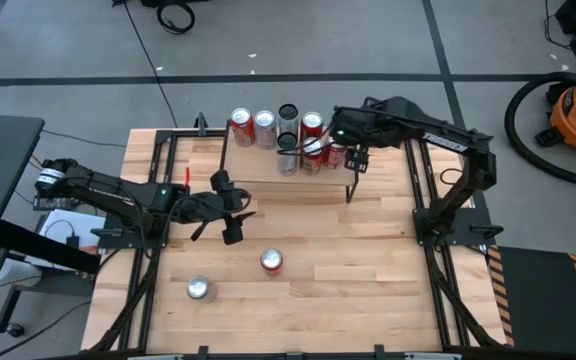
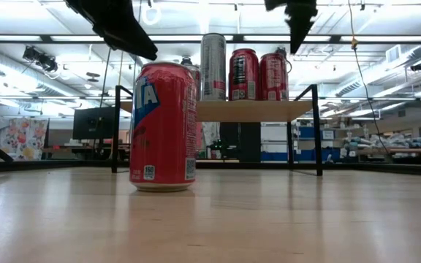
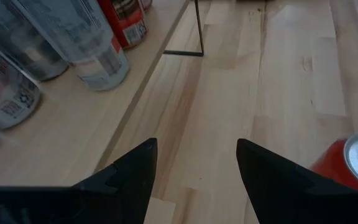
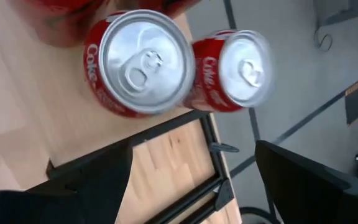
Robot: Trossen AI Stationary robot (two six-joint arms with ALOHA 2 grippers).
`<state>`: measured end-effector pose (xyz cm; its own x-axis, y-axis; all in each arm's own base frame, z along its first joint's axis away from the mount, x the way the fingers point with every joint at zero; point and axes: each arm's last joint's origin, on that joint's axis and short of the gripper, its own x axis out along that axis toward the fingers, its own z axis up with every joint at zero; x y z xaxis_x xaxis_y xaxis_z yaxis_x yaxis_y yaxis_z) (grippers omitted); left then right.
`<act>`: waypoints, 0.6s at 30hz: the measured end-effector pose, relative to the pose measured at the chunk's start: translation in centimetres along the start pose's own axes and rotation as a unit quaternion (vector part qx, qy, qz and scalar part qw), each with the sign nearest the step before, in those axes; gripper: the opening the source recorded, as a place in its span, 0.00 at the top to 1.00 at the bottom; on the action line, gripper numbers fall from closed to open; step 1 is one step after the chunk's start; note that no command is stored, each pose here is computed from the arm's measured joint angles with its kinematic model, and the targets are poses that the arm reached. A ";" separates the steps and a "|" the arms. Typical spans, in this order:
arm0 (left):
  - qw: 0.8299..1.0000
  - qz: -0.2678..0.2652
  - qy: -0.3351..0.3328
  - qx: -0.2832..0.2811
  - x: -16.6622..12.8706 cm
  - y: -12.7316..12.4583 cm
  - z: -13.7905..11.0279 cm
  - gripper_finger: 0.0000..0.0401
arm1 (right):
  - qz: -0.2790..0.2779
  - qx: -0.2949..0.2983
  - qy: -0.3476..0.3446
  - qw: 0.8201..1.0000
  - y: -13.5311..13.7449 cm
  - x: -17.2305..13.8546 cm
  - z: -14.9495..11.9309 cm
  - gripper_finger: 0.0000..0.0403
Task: Place canned beverage on shelf
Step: Put the red and white soda can on the shelf
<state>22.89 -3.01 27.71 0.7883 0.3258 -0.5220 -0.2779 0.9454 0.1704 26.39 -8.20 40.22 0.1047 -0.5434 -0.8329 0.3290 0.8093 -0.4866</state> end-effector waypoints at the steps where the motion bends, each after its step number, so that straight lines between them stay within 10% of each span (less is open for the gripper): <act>1: 1.000 0.001 -0.002 0.002 0.0 0.0 0.0 0.42 | -0.001 0.005 -0.007 1.000 -0.1 -0.4 -0.3 0.14; 7: 1.000 0.003 -0.008 0.002 0.0 0.0 0.2 0.42 | 0.036 0.028 -0.059 0.997 -0.2 -2.2 -0.9 0.14; 18: 1.000 0.002 -0.009 0.000 0.0 0.0 0.2 0.42 | 0.100 -0.110 -0.173 0.974 0.8 -1.6 1.4 0.14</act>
<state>22.99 -3.02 27.87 0.7974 0.3291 -0.5058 -0.2806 0.9443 0.1721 27.82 -7.03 41.53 0.4682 -0.3825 -0.7965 0.0640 0.9137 -0.4012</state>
